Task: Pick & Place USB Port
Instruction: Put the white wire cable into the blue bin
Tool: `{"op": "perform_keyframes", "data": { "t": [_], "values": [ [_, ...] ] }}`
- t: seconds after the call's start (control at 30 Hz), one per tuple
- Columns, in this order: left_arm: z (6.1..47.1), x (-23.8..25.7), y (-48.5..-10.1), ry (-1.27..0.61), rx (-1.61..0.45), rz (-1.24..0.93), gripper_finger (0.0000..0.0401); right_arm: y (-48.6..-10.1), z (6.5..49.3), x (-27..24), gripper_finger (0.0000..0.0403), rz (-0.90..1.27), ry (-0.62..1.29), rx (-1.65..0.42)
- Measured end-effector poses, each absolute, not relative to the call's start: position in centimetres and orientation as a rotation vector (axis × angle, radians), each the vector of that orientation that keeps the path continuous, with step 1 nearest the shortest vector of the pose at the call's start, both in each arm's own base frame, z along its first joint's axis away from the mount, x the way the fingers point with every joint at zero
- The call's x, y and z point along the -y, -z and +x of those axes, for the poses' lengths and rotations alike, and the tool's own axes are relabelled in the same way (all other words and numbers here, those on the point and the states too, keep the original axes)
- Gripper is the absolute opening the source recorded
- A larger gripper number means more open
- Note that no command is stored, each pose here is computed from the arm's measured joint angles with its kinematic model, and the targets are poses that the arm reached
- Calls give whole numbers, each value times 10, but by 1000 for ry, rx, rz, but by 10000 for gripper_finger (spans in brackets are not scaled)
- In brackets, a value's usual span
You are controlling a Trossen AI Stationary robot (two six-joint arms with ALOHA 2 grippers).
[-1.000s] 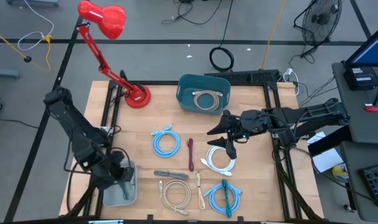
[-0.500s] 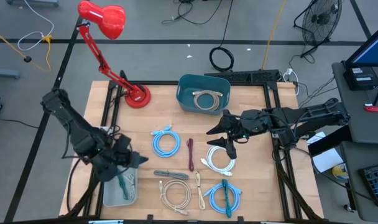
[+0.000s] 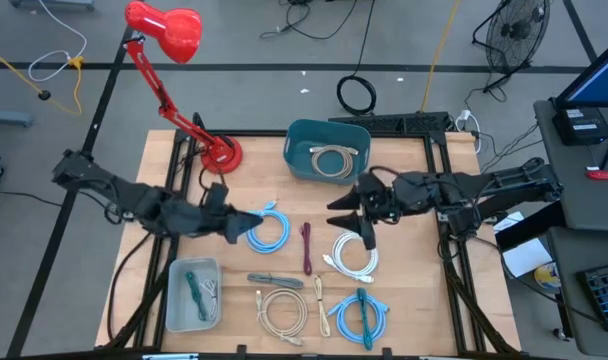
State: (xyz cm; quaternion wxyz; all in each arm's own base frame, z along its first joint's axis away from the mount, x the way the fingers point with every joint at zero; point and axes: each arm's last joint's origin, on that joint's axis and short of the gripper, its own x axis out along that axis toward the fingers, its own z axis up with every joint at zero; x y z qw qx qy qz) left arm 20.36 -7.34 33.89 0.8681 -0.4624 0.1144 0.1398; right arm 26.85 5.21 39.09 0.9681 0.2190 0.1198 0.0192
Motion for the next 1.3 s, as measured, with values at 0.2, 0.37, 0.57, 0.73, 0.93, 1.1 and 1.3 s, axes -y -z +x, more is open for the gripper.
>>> {"op": "perform_keyframes", "data": {
  "t": [0.2,0.37,0.57,0.73,0.93,1.1,1.3],
  "values": [
    [213,61,-348,-127,-246,-817,122,-399,270,-50,178,500,31,-140],
    [223,65,-339,28,-361,-669,122,-399,270,-49,178,513,68,-129],
    [237,76,-321,156,-499,-594,122,-399,270,-49,178,478,66,-131],
    [245,79,-310,156,-547,-575,122,-394,269,-49,178,401,72,-179],
    [243,76,-305,113,-594,-567,122,-363,270,-51,178,190,31,-473],
    [243,76,-304,107,-603,-566,122,-323,272,-53,175,124,45,-815],
    [243,75,-304,77,-595,-559,122,-289,278,-54,167,76,77,-1047]
  ]
}}
